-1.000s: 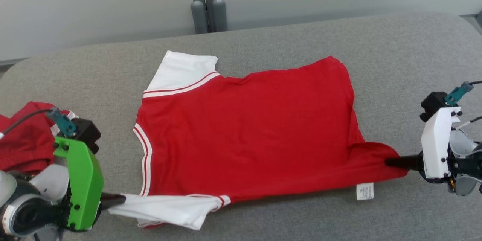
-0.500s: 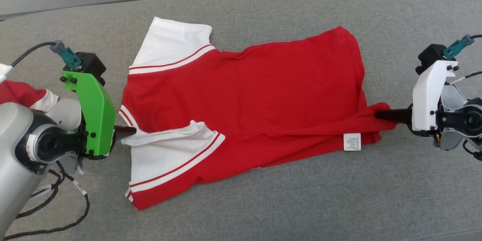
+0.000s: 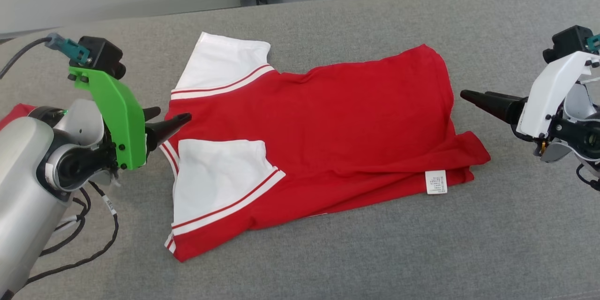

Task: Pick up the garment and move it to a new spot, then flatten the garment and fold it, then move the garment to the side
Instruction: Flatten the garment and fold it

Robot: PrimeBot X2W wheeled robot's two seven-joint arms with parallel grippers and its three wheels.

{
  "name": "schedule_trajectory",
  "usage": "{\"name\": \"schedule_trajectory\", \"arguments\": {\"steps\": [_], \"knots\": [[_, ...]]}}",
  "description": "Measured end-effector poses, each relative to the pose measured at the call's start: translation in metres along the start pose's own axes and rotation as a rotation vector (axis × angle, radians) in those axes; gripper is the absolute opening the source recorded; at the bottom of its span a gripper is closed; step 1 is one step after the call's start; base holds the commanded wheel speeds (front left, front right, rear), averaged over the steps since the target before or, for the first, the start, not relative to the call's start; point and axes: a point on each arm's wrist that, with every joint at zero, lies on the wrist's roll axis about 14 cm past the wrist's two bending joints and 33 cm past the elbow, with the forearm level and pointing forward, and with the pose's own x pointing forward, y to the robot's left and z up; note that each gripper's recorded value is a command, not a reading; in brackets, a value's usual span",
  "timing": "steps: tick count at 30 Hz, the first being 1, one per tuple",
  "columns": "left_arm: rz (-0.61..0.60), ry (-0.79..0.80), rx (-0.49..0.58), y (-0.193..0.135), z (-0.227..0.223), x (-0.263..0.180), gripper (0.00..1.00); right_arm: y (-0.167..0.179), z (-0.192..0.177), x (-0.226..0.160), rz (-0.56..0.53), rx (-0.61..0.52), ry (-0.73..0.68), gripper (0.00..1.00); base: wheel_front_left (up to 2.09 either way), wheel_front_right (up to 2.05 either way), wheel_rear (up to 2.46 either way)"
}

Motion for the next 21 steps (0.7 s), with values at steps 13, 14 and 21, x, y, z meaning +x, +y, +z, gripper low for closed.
{"name": "schedule_trajectory", "arguments": {"steps": [13, 14, 21], "knots": [[0.16, -0.625, 0.056, -0.005, 0.039, -0.071, 1.0, 0.022, 0.053, -0.071, 0.025, -0.196, -0.659, 1.0, 0.0, 0.0, 0.0], [0.19, -0.668, 0.074, -0.004, 0.038, -0.079, 1.0, 0.019, 0.054, -0.075, 0.008, -0.216, -0.681, 1.0, 0.0, 0.0, 0.0], [0.311, -0.923, 0.069, -0.006, 0.023, -0.116, 1.0, 0.022, 0.044, -0.103, -0.06, -0.23, -0.894, 1.0, 0.0, 0.0, 0.0]]}}
